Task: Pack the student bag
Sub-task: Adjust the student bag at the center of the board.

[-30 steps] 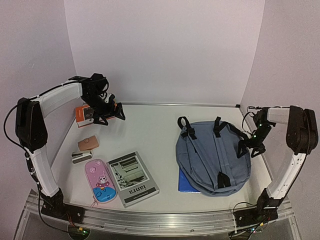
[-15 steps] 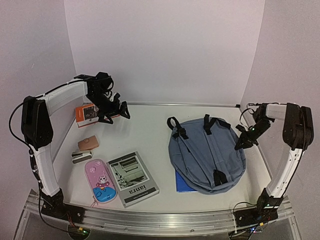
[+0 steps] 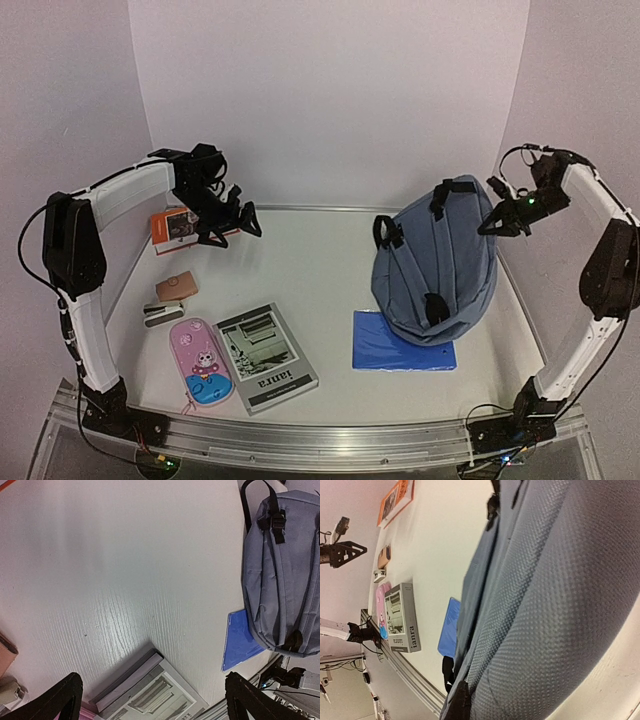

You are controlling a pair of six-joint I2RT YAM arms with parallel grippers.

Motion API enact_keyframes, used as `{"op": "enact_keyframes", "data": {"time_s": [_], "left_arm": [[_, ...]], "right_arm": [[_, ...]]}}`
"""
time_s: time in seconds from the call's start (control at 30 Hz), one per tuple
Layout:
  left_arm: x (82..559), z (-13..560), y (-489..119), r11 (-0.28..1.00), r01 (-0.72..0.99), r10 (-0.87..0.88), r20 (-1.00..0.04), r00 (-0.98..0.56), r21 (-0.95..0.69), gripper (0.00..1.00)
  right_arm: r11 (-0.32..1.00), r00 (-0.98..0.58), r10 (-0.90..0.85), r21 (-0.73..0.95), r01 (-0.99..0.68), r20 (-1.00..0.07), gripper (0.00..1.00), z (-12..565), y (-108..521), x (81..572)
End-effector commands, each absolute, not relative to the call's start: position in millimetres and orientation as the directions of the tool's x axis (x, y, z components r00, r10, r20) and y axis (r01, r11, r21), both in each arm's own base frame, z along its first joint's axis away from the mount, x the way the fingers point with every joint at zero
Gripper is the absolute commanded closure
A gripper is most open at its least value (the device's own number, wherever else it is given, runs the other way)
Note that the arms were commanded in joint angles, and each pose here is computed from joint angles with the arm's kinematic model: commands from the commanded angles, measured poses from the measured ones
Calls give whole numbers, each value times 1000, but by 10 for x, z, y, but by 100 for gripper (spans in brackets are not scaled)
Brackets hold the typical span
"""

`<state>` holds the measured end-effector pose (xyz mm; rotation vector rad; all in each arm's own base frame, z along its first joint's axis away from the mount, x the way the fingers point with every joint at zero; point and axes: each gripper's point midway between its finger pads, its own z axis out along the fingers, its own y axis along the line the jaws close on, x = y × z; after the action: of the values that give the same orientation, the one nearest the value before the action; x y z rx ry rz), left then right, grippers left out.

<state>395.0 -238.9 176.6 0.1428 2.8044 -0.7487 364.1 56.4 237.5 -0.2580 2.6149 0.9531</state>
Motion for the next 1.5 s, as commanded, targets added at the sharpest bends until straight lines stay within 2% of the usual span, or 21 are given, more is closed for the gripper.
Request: {"op": "enact_keyframes", "data": {"time_s": [0.0, 0.1, 0.2, 0.33, 0.47, 0.57, 0.67, 0.83, 0.93, 1.03, 1.17, 1.33, 1.47], "left_arm": [[4042, 1941, -2473, 843, 187, 41, -286, -957, -505, 0], [4073, 1941, -2499, 839, 186, 39, -285, -958, -511, 0], [4101, 1924, -2512, 837, 180, 29, -287, -957, -517, 0], [4105, 1876, -2529, 831, 170, 14, -285, -958, -530, 0], [4093, 1826, -2544, 824, 161, 5, -276, -961, -544, 0], [4076, 1817, -2531, 826, 156, 2, -273, -962, -542, 0], [4053, 1825, -2514, 827, 153, -3, -277, -961, -540, 0], [3981, 1836, -2473, 830, 128, -25, -266, -964, -543, 0], [3923, 1846, -2457, 827, 109, -41, -252, -967, -552, 0], [3874, 1850, -2426, 828, 88, -61, -245, -967, -554, 0], [3852, 1861, -2420, 823, 61, -88, -233, -969, -565, 0], [3871, 1872, -2422, 819, 35, -117, -226, -967, -573, 0], [3873, 1843, -2412, 820, 10, -136, -212, -968, -573, 0]], "right_arm": [[808, -750, -15, 435, -399, -661, 100, 3500, 507, 3811], [922, -658, -38, 227, -313, -752, 100, 3950, 178, 3944], [971, -625, -103, 59, -233, -774, 100, 4094, -86, 3907], [979, -644, -204, -141, -149, -737, 100, 4002, -408, 3815], [972, -709, -236, -156, -177, -665, 100, 3619, -384, 3846], [964, -765, -245, -62, -260, -595, 100, 3110, -158, 3873], [932, -821, -249, 104, -348, -514, 100, 2580, 240, 3830], [783, -871, -267, 433, -446, -413, 100, 2035, 1215, 3715], [706, -901, -214, 578, -410, -378, 100, 1841, 1702, 3802], [654, -943, -151, 685, -320, -296, 100, 1590, 2135, 3889], [598, -962, -74, 760, -254, -264, 100, 1395, 2629, 4076], [452, -963, 166, 884, -117, -212, 100, 1592, 3130, 4557], [329, -938, 296, 941, -77, -180, 100, 1844, 3378, 4902]]}}
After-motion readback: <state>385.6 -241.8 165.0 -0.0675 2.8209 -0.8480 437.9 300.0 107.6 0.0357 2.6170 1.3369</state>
